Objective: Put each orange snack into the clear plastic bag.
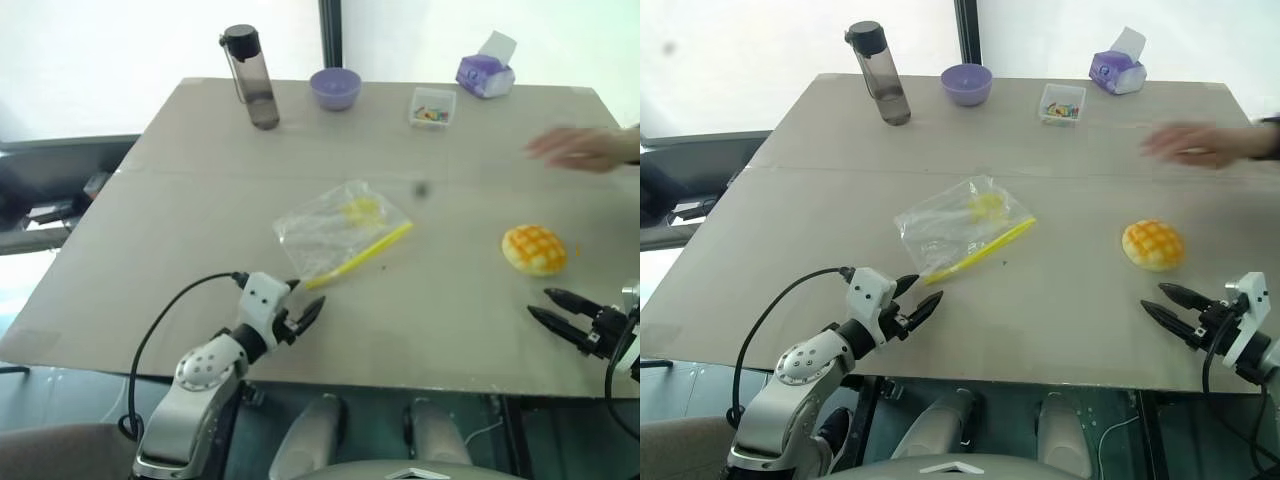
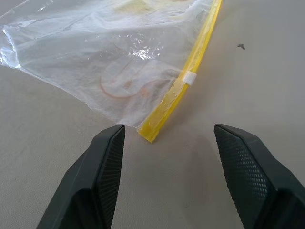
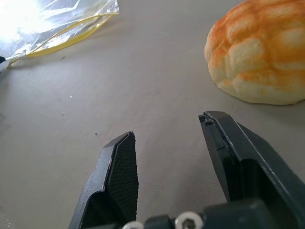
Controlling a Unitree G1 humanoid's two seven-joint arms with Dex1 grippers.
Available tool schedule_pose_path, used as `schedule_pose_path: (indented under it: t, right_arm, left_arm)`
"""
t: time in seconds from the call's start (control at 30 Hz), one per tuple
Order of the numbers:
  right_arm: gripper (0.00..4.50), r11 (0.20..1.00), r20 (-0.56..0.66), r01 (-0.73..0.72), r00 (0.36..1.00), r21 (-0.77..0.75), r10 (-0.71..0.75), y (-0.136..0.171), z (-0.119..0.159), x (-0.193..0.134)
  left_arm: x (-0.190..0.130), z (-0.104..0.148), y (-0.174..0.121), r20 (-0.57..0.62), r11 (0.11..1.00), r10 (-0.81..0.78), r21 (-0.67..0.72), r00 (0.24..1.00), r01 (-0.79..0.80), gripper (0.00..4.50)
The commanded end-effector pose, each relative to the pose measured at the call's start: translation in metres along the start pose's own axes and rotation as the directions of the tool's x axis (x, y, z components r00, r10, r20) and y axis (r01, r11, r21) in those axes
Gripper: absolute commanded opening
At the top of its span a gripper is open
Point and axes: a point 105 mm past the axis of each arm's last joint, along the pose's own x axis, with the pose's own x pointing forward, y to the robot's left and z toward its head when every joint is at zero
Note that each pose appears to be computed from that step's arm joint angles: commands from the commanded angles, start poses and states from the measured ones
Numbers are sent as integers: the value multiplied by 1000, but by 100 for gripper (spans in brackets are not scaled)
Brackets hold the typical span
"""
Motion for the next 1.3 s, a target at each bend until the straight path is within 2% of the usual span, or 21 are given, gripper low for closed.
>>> schedule_pose_path:
  t: [0.03, 0.57, 0.83, 0.93, 1.07, 1.17, 1.3]
  right_arm:
    - [245, 999, 38, 17, 999, -38, -15, -3, 12, -4]
    - [245, 999, 49, 20, 999, -39, -18, 7, 16, -1]
    - [245, 1000, 52, 6, 999, -28, -4, 16, 15, 3]
    - [245, 999, 56, -32, 998, -43, 35, 24, 19, 11]
    - [245, 989, 83, -109, 990, -96, 117, 40, 40, 24]
    - [245, 974, 106, -163, 978, -158, 181, 57, 58, 39]
    - [245, 964, 110, -174, 974, -200, 198, 69, 73, 54]
  left_arm:
    - [-2, 16, 2, 46, 1000, -11, 23, 999, 10, 314]
    - [-1, 20, 2, 61, 998, -59, 16, 996, 58, 314]
    - [-10, 11, 5, 47, 998, -55, 0, 997, 55, 314]
    - [-12, 11, 22, 68, 998, 17, -62, 998, -13, 314]
    - [-18, 13, 61, 77, 977, 155, -163, 985, -141, 314]
    - [-19, 11, 93, 47, 917, 251, -333, 967, -222, 314]
    - [-8, 8, 101, 9, 874, 232, -441, 973, -204, 314]
